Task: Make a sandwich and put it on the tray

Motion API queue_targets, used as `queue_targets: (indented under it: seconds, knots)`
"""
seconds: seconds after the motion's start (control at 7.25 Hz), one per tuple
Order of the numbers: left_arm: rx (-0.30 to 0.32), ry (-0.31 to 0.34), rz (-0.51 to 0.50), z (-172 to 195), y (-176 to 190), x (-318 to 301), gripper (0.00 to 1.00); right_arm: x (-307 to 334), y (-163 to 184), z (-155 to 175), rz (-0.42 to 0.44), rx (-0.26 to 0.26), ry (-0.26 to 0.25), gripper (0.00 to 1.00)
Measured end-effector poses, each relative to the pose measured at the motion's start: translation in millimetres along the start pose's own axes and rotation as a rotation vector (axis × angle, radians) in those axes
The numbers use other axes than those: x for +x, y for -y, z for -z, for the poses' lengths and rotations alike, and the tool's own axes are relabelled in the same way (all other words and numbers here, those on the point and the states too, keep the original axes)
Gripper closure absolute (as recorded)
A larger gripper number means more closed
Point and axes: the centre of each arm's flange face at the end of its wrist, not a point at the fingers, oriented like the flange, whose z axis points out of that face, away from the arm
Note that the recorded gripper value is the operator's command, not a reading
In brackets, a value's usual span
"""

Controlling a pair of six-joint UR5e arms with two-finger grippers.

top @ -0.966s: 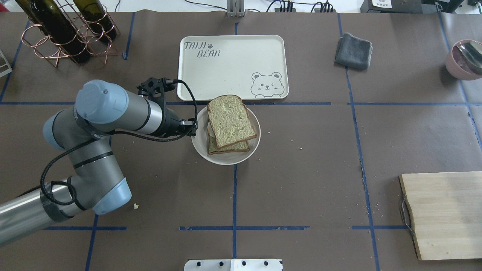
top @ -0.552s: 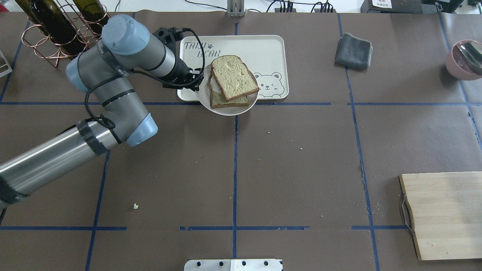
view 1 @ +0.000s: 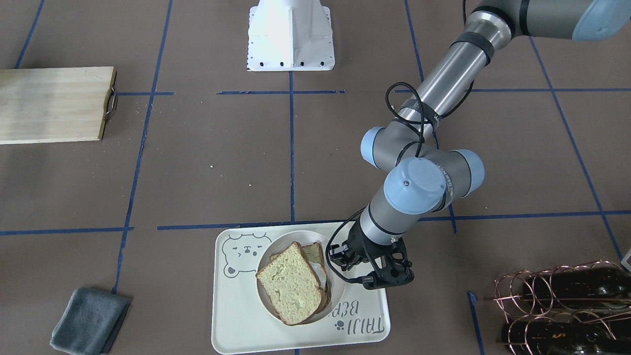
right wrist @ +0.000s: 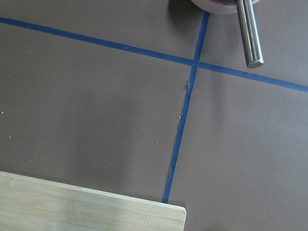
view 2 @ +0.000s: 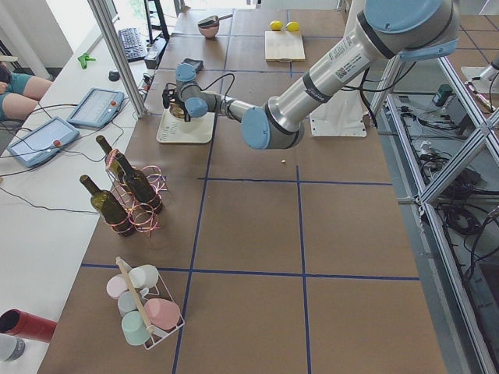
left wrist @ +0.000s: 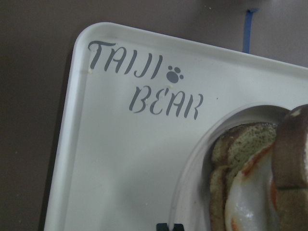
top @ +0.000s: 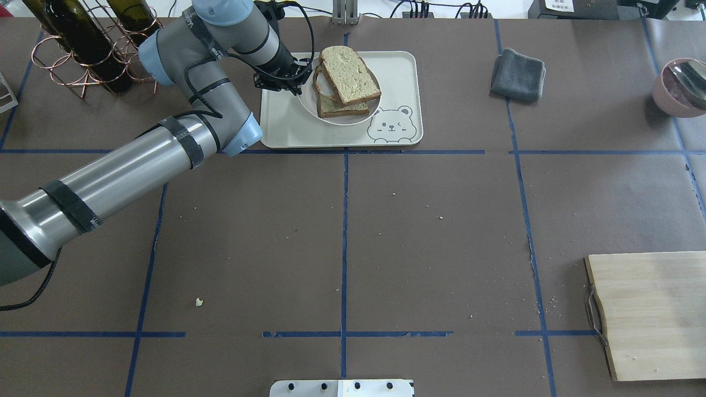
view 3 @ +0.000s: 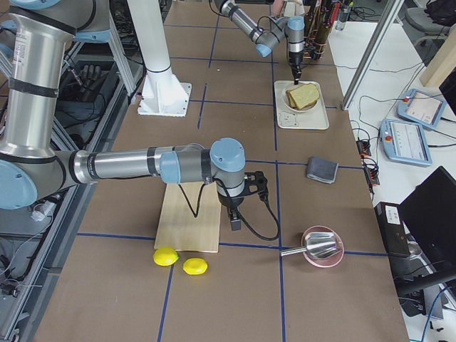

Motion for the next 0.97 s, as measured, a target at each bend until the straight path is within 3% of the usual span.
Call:
queue_targets:
  seconds: [0.14, 0.55, 0.83, 0.97]
  knots:
    - [0.001, -0.003, -0.002, -3.8, 3.2, 2.7, 0.01, -0.2, 0.3, 0.3, 0.001, 0.001, 0.0, 0.0]
    - [0.007, -0.013, -0.031, -0.4, 5.9, 7.9, 0.0, -0.5, 0.8, 0.6, -0.003, 0.001, 0.0, 0.0]
    - [0.021, -0.044, -0.076, 30.4, -2.6, 4.3, 0.0, -0.4, 1.0, -0.3, -0.011, 0.0, 0.002, 0.0]
    - [0.017, -0.057, -0.102, 57.1, -25.1, -13.5, 0.0, 0.3, 0.8, -1.2, -0.012, -0.002, 0.002, 0.0]
